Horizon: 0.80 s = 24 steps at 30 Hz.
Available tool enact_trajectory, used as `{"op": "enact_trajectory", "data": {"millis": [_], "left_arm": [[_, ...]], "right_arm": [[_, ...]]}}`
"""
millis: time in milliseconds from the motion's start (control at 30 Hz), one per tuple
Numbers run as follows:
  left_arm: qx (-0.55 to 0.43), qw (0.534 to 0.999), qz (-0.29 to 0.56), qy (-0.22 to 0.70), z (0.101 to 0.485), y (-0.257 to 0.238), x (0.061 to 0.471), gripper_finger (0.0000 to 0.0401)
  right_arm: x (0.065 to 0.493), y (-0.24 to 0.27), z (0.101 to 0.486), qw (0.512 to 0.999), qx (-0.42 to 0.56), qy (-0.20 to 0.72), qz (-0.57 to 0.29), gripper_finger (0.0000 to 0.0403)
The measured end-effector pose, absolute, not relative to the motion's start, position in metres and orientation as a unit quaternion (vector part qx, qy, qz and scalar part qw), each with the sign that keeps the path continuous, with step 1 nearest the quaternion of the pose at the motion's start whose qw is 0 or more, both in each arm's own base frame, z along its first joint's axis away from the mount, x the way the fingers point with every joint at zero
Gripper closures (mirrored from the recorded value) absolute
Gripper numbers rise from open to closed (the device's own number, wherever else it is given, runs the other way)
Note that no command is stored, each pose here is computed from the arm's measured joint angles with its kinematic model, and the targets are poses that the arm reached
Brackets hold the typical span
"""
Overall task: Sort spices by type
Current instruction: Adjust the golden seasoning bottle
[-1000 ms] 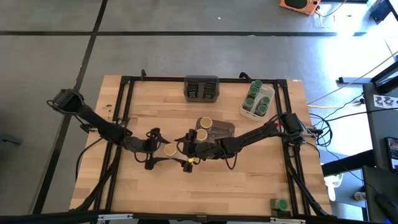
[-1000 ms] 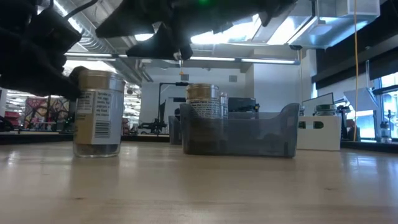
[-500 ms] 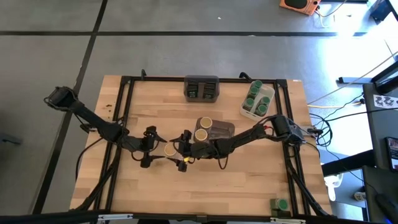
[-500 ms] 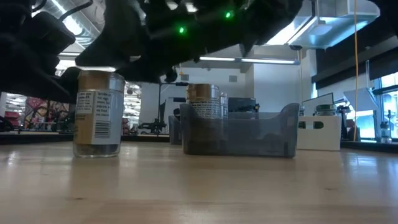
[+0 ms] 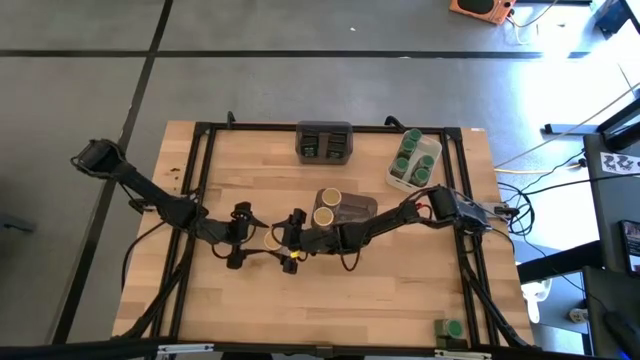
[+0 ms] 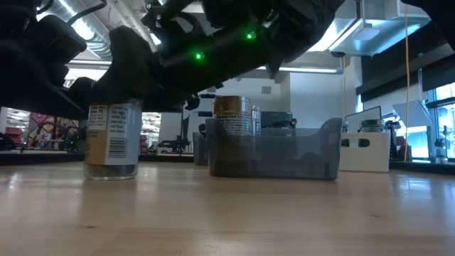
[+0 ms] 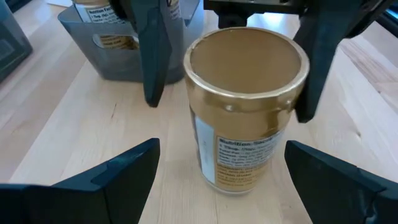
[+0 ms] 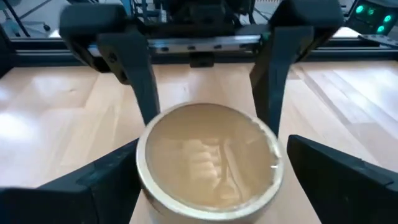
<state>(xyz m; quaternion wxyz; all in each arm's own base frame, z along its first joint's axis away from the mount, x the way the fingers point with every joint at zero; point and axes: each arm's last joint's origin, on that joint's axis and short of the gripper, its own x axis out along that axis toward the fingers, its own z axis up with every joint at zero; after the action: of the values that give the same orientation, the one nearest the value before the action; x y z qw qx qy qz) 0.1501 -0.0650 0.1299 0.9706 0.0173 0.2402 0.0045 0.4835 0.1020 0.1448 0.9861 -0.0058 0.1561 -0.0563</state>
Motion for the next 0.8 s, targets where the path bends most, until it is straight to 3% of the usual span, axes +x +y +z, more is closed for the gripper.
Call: {"op": "enact_trajectory", "data": {"millis": [167, 367, 600, 800], "left_arm": [[0.017, 0.970, 0.004, 0.240, 0.130, -0.065, 0.150, 0.0058], [0.018, 0.970, 0.004, 0.240, 0.130, -0.065, 0.150, 0.0058], [0.022, 0.970, 0.004, 0.243, 0.129, -0.065, 0.150, 0.0058], [0.026, 0.968, 0.004, 0.248, 0.128, -0.065, 0.149, 0.0058]], "right_arm": [[0.484, 0.102, 0.146, 0.987, -0.005, 0.152, -0.052, 0.0045], [0.484, 0.103, 0.146, 0.987, -0.008, 0.150, -0.050, 0.0125], [0.480, 0.109, 0.153, 0.987, -0.009, 0.152, -0.047, 0.0125], [0.464, 0.122, 0.193, 0.982, -0.063, 0.164, -0.074, 0.0125]]}}
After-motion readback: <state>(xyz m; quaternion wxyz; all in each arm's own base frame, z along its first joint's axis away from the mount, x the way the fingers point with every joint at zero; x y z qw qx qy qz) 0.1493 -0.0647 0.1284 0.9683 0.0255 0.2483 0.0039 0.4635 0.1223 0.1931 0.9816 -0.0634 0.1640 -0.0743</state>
